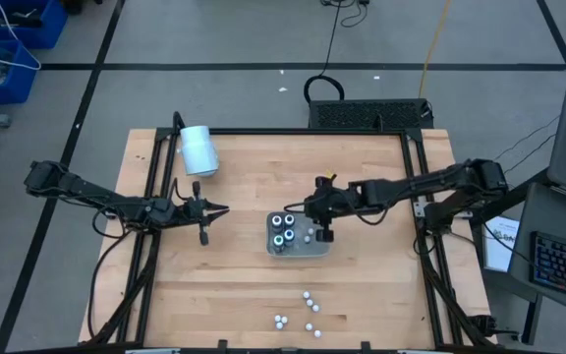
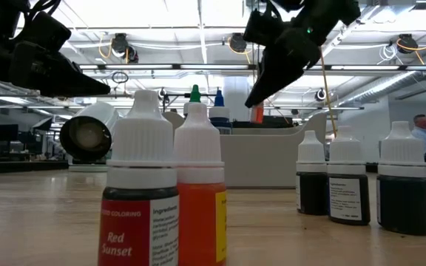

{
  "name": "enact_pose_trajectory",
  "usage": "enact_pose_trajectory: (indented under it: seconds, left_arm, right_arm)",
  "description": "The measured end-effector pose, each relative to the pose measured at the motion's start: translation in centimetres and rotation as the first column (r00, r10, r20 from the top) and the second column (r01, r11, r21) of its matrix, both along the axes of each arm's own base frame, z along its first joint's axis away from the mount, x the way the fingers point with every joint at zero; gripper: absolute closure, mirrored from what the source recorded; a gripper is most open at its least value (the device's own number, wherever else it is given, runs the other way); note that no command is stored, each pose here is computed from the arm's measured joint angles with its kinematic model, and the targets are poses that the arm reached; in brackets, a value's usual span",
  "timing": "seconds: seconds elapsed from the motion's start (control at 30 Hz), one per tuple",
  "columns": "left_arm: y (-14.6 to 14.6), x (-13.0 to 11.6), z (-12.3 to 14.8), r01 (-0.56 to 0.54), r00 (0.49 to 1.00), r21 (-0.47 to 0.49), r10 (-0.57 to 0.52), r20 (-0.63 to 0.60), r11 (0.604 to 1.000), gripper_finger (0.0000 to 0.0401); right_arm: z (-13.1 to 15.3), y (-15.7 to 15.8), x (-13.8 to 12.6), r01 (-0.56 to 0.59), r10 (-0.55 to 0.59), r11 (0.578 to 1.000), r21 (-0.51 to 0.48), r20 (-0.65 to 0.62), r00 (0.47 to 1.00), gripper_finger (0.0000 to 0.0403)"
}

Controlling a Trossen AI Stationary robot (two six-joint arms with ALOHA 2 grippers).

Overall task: Pick & Place food coloring
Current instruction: Put the small orange food coloring bottle into the bin

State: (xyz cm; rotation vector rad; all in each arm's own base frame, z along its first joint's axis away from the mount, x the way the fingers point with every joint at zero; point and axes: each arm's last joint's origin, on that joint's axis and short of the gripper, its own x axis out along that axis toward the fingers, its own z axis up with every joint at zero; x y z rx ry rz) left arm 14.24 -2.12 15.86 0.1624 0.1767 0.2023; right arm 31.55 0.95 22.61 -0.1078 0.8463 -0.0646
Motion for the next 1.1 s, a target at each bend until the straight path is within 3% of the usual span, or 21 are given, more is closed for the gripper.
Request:
enact_pose_trajectory:
  seconds: [0.33,0.57,1.1]
  left_arm:
    - [0.0,0.0,0.0,-0.001,1.0,0.022,0.001,-0.002,1.0,0.0364]
    - [0.0,0.0,0.0,-0.004,1.0,0.022,0.004,-0.001,1.0,0.0364]
    - [0.0,0.0,0.0,-0.004,1.0,0.022,0.004,-0.002,1.0,0.0364]
  right_arm:
    - [-1.2,1.8,1.0,-0.023,0.022,0.999,0.03,0.012,1.0,0.0357]
    - [-4.2,1.4,2.1,0.01,-0.008,0.999,0.034,-0.07,0.998,0.0357]
    - [-7.3,0.5,3.4,0.037,-0.03,0.997,0.063,-0.102,0.994,0.0357]
